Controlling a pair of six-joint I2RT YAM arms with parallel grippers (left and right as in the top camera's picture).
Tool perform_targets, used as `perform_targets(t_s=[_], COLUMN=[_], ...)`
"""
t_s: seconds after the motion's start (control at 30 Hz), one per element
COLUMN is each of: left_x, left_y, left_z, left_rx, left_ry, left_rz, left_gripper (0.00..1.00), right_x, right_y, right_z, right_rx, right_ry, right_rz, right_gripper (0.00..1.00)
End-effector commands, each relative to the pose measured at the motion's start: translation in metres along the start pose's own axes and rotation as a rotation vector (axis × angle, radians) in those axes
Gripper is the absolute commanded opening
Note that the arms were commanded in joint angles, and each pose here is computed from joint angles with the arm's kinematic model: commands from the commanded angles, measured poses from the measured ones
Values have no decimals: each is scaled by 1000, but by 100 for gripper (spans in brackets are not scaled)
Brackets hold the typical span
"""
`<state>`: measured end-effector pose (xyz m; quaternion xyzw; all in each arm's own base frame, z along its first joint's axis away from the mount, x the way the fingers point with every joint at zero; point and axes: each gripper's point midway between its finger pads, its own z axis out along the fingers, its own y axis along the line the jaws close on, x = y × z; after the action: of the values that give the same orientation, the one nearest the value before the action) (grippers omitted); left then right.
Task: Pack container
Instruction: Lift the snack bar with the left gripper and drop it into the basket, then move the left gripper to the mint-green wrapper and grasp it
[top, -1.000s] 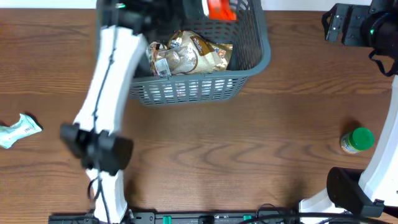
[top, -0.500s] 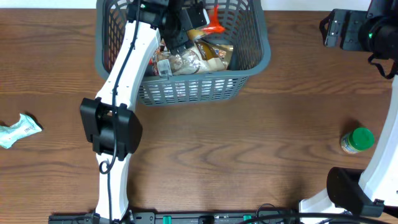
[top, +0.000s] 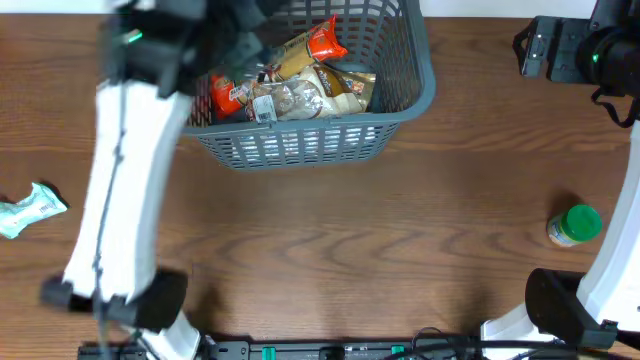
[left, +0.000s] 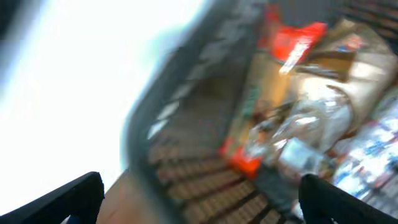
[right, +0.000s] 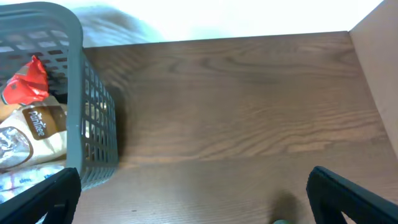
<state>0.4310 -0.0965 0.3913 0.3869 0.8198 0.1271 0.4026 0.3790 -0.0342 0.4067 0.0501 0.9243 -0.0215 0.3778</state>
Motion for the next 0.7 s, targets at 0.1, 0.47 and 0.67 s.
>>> perform_targets(t_s=[0.1,0.47,0.67], left_x=[93,307,375], left_y=[91,124,101], left_z=[-69,-99,-66], left_rx=[-277,-721,-902], left_ry=[135,402,553], left_rz=[-376,-1878,-2318], left_gripper=[98,98,98], right_x=[1,-6,-9], right_y=[-1,0,5], right_z=[2,2,2], right_rx=[-1,-3,-12], right_ry=[9,-22,-33], right_rz=[19,20,11], right_gripper=[99,99,99])
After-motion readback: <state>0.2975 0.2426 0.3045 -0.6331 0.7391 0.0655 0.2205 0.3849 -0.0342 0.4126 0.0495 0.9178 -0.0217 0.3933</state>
